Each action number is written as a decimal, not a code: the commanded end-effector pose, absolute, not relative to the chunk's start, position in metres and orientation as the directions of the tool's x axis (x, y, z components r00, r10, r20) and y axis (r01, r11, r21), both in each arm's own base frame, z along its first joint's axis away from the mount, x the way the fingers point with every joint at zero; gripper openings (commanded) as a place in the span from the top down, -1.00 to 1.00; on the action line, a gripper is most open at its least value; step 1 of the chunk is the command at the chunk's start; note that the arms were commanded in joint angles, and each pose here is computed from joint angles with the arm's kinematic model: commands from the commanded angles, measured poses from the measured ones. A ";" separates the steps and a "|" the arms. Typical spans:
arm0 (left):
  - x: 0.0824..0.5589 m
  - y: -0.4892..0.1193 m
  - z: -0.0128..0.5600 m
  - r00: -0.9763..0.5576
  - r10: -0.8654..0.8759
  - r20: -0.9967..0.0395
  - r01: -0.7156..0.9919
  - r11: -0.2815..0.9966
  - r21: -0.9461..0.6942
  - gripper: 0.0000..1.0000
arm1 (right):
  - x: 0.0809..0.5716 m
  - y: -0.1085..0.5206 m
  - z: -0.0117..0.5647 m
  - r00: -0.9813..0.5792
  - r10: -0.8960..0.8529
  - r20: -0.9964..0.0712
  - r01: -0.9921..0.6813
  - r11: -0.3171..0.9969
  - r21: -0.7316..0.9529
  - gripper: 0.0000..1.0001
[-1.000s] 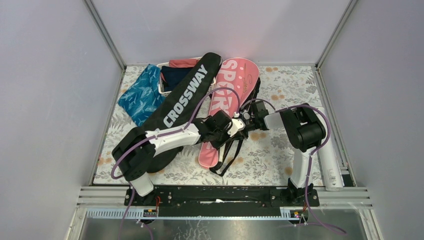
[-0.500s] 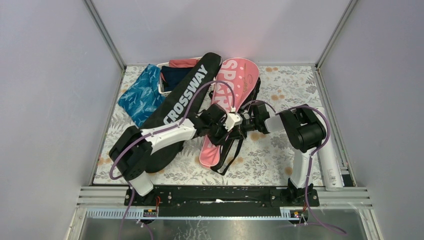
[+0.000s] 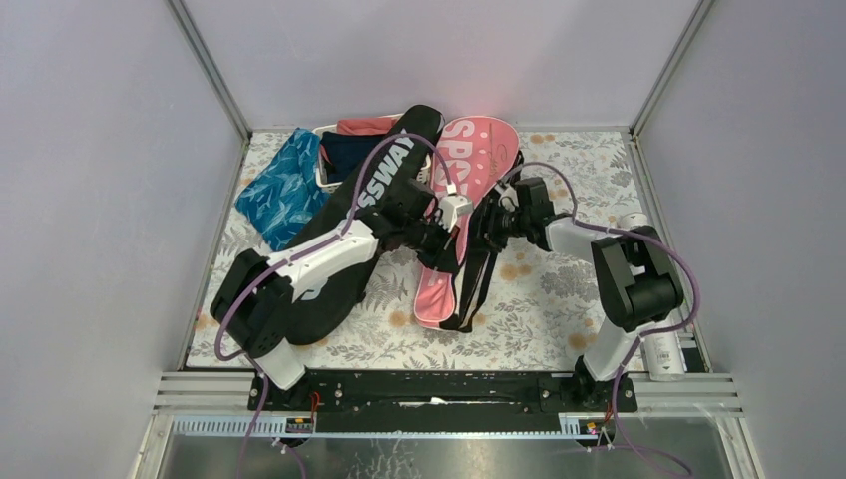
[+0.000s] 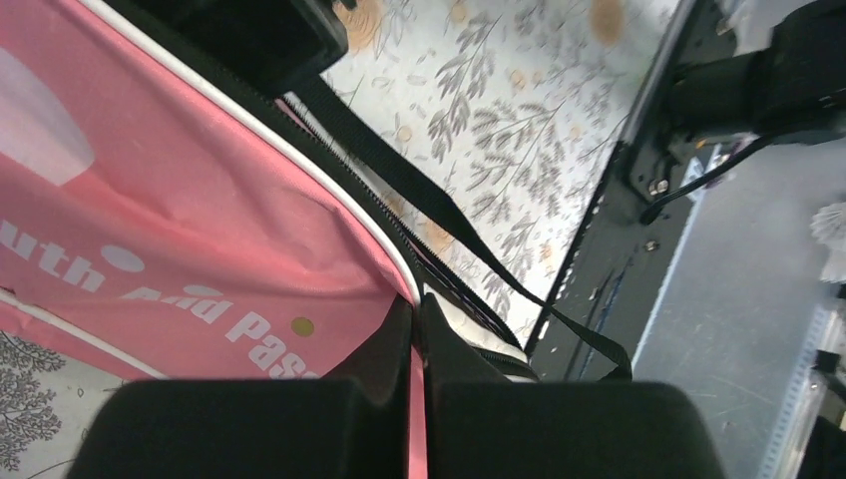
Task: Pack up the badminton gear
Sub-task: Place the racket in the racket bag, then adjust the racket bag at the center of the board.
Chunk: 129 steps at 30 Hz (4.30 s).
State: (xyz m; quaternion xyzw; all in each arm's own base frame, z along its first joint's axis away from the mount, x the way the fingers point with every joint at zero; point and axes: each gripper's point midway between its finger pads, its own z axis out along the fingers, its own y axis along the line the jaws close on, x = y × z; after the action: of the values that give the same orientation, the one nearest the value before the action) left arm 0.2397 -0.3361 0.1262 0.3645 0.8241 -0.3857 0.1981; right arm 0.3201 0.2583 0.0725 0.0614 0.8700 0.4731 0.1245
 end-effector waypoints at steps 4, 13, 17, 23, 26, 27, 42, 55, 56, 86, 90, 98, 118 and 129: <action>0.272 -0.350 0.199 -0.560 0.284 -0.778 0.815 0.357 -0.457 1.00 | 0.342 0.231 0.110 -0.884 0.126 -0.450 -0.251 0.684 0.684 -0.31; 0.275 -0.337 0.206 -0.579 0.234 -0.781 0.798 0.361 -0.483 1.00 | 0.340 0.180 0.108 -0.858 0.088 -0.506 -0.233 0.812 0.536 -0.44; 0.274 -0.337 0.200 -0.589 0.233 -0.774 0.791 0.363 -0.493 1.00 | 0.355 0.157 0.102 -0.839 0.149 -0.523 -0.155 0.856 0.492 -0.41; 0.275 -0.333 0.175 -0.594 0.262 -0.761 0.787 0.386 -0.482 1.00 | 0.383 0.141 0.075 -0.849 0.179 -0.498 -0.066 0.898 0.436 -0.35; 0.273 -0.332 0.170 -0.597 0.266 -0.756 0.785 0.387 -0.484 1.00 | 0.404 0.136 0.066 -0.836 0.187 -0.515 -0.041 0.916 0.400 -0.36; 0.273 -0.331 0.170 -0.597 0.267 -0.757 0.785 0.388 -0.482 1.00 | 0.414 0.135 0.067 -0.828 0.190 -0.528 -0.037 0.920 0.389 -0.36; 0.266 -0.328 0.145 -0.603 0.300 -0.739 0.783 0.401 -0.476 1.00 | 0.480 0.133 -0.002 -0.857 0.220 -0.466 0.069 0.945 0.319 -0.30; 0.264 -0.327 0.143 -0.601 0.306 -0.738 0.785 0.402 -0.472 1.00 | 0.479 0.156 -0.023 -0.876 0.189 -0.444 0.052 0.952 0.303 0.33; 0.264 -0.327 0.143 -0.600 0.307 -0.739 0.785 0.403 -0.470 1.00 | 0.478 0.156 -0.021 -0.873 0.192 -0.448 0.053 0.951 0.304 0.45; 0.273 -0.322 0.144 -0.406 0.444 -0.799 0.887 0.401 -0.228 -0.01 | 0.435 0.126 0.166 -0.767 0.111 -0.632 -0.139 0.933 0.333 1.00; 0.282 -0.322 0.152 -0.395 0.445 -0.804 0.884 0.424 -0.199 -0.35 | 0.429 0.124 0.171 -0.772 0.129 -0.623 -0.136 0.923 0.360 1.00; 0.293 -0.334 0.170 -0.404 0.409 -0.818 0.861 0.472 -0.189 -0.97 | 0.413 0.129 0.169 -0.786 0.297 -0.542 -0.022 0.863 0.505 1.00; 0.321 -0.405 0.144 -0.246 0.524 -0.816 0.727 0.656 0.202 -0.97 | 0.392 0.144 0.180 -0.756 0.513 -0.407 0.121 0.721 0.682 1.00; 0.327 -0.403 0.145 -0.096 0.675 -0.732 0.795 0.494 0.351 0.20 | 0.381 0.150 0.190 -0.809 0.358 -0.466 -0.032 0.764 0.644 0.94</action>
State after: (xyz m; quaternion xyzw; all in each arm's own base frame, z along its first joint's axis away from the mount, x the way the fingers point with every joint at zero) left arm 0.3184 -0.4000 0.1058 0.4571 0.7799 -0.0741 0.4211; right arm 0.3868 0.1377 0.1476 0.1707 0.9000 0.2949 0.2720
